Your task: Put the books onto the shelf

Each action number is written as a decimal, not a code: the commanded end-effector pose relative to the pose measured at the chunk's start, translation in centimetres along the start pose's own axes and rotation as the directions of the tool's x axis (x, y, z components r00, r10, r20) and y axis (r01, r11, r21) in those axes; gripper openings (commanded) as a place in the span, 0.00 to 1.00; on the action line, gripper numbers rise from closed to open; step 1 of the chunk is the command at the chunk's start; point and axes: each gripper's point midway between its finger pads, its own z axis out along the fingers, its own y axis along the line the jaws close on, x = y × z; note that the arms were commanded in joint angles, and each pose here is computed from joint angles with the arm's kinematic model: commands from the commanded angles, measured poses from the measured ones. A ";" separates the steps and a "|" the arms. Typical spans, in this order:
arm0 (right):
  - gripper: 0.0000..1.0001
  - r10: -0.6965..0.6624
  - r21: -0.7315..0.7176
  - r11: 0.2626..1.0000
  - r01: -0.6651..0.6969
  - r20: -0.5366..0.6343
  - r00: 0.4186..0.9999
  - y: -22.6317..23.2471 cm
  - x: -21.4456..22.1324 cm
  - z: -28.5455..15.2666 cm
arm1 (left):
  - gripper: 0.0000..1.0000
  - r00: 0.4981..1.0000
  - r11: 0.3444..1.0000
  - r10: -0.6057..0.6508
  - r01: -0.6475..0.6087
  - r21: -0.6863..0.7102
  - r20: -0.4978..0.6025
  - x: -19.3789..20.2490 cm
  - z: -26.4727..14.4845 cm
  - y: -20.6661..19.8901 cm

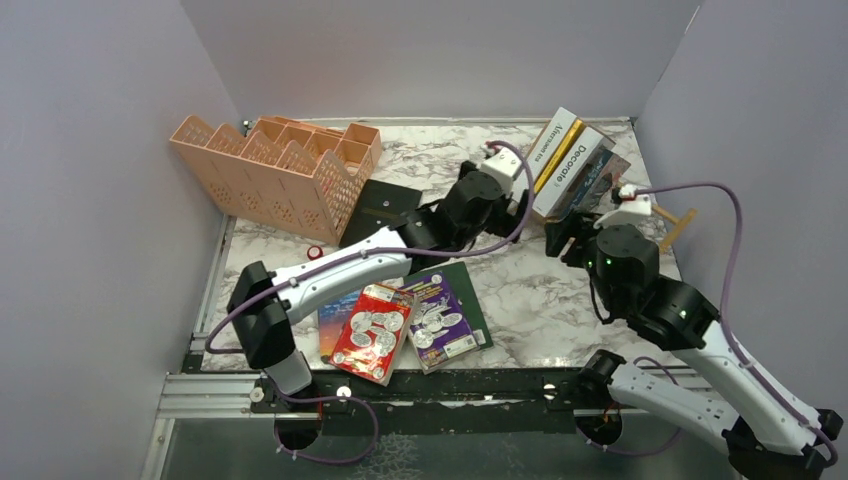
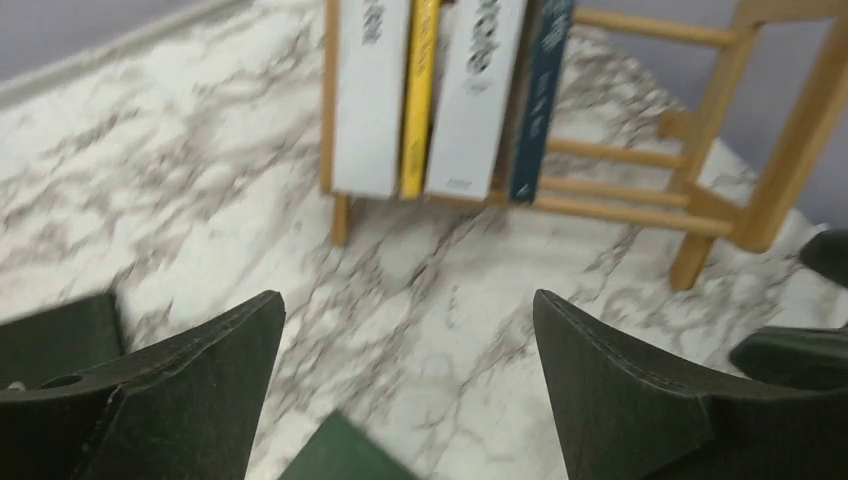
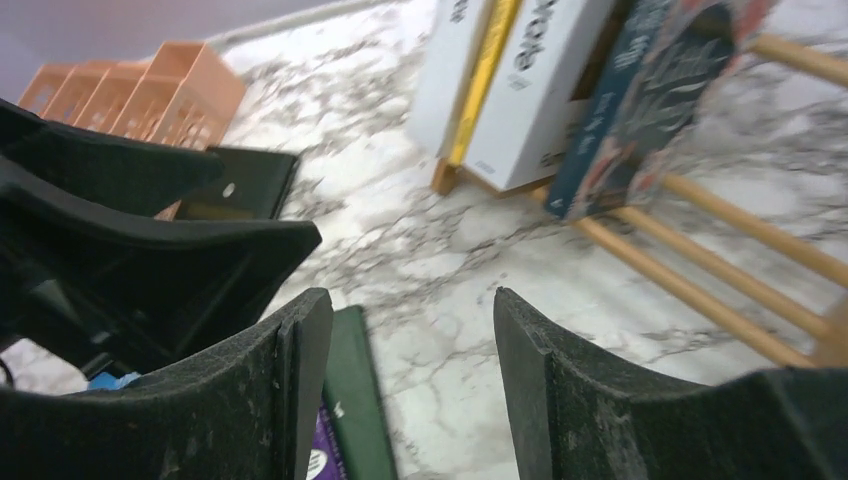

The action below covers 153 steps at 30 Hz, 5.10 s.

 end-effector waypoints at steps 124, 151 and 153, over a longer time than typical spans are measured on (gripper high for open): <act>0.42 0.094 -0.145 0.946 -0.290 -0.733 0.673 7.4 31.2 0.0 | 0.76 0.674 0.820 -0.570 0.509 -0.263 -0.471 26.5 -12.9 9.0; 0.01 -0.104 -0.362 0.931 0.041 -0.156 0.982 10.5 10.6 2.8 | 0.99 0.805 0.822 -0.560 0.511 -0.251 -0.197 12.5 -13.6 11.8; 0.01 -0.128 -0.358 0.929 0.098 -0.061 0.990 11.0 7.6 3.1 | 0.99 0.806 0.819 -0.566 0.529 -0.220 -0.170 10.8 -14.0 11.7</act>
